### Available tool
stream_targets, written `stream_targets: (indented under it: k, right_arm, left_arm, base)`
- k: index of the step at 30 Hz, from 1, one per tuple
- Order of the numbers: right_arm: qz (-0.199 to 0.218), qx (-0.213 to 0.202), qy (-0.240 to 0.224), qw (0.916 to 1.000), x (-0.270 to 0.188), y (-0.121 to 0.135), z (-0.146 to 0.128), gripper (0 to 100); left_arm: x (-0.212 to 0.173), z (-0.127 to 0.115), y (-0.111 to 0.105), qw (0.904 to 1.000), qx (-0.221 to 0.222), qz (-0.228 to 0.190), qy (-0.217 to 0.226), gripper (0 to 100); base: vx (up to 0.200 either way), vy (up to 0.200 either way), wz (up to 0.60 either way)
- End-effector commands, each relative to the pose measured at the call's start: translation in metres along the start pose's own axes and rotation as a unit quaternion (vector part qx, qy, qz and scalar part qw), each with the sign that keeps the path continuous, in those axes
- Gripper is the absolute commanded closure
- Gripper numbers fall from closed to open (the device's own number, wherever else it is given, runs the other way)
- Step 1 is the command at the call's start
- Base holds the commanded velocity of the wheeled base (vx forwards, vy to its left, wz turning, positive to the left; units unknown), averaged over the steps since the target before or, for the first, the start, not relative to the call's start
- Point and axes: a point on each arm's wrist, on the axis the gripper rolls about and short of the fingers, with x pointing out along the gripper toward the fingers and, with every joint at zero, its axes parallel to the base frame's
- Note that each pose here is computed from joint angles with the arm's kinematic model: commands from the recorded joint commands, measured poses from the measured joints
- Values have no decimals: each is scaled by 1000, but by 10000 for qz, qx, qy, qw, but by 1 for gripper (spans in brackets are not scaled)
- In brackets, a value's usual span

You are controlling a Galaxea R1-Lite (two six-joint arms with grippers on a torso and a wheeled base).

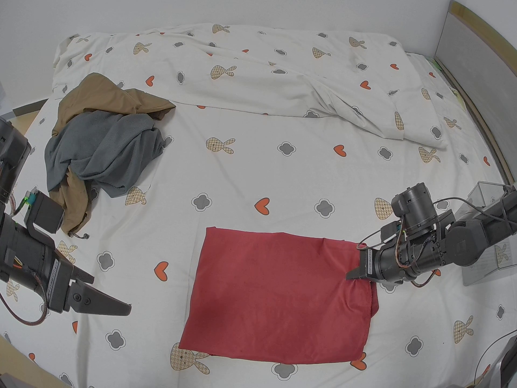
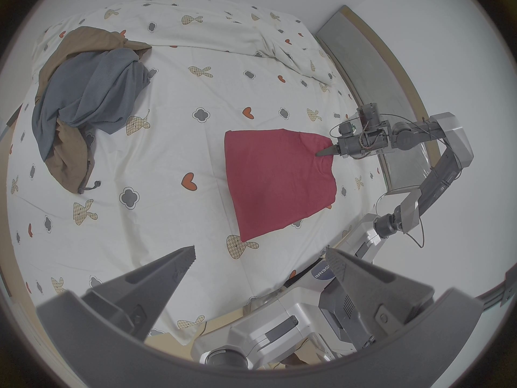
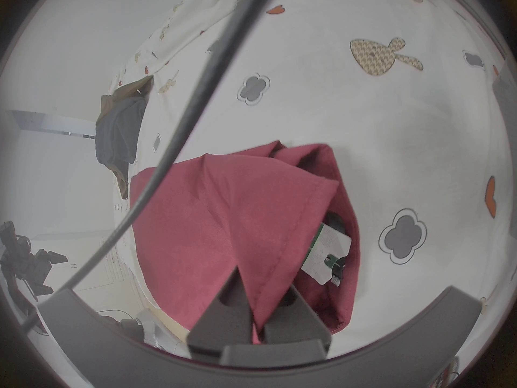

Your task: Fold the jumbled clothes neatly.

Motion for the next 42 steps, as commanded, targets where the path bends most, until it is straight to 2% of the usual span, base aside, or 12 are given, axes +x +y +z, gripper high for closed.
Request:
stream_targets:
  k: [1,5,12,14,16,21,25,26,30,36,42]
  right_arm:
    - [62,-36,-249,9997,-14,1,6,100]
    - [141,-129,-445,9988,-23,5,14,100]
    - [164,-880,-690,9936,-27,12,29,100]
    - [163,-895,-690,9935,-26,12,29,100]
    - [104,-1040,-601,9927,-21,11,31,100]
    - [-24,-1026,-178,9946,-11,8,16,100]
    - [-117,-1008,-119,9948,-10,2,11,100]
    - [-168,-975,-181,9949,-12,1,11,0]
    - [-143,-940,-286,9951,-23,0,10,0]
    - [20,-885,-404,9953,-63,-1,-18,0]
    - [8,-603,372,9975,-58,-23,-63,0]
  left_arm:
    - [0,0,0,10000,-3,1,5,0]
    - [1,1,0,10000,-8,1,20,0]
    - [3,2,1,10000,-20,0,56,0]
    - [3,2,1,10000,-20,-8,56,0]
    - [4,2,1,10000,-25,-8,71,0]
    - [4,2,1,10000,-18,-12,73,0]
    - [6,3,2,9999,-28,-5,102,0]
    - [6,3,2,9999,-30,-12,109,0]
    - [6,4,2,10000,-21,-12,80,0]
    - [8,3,2,10000,-23,-12,87,0]
    - [8,3,2,10000,-11,-20,91,0]
  base:
    - [0,0,0]
    - [0,0,0]
    - [0,0,0]
    - [0,0,0]
    - [0,0,0]
    - [0,0,0]
    - [0,0,0]
    - [0,0,0]
    - [0,0,0]
    - [0,0,0]
    - [0,0,0]
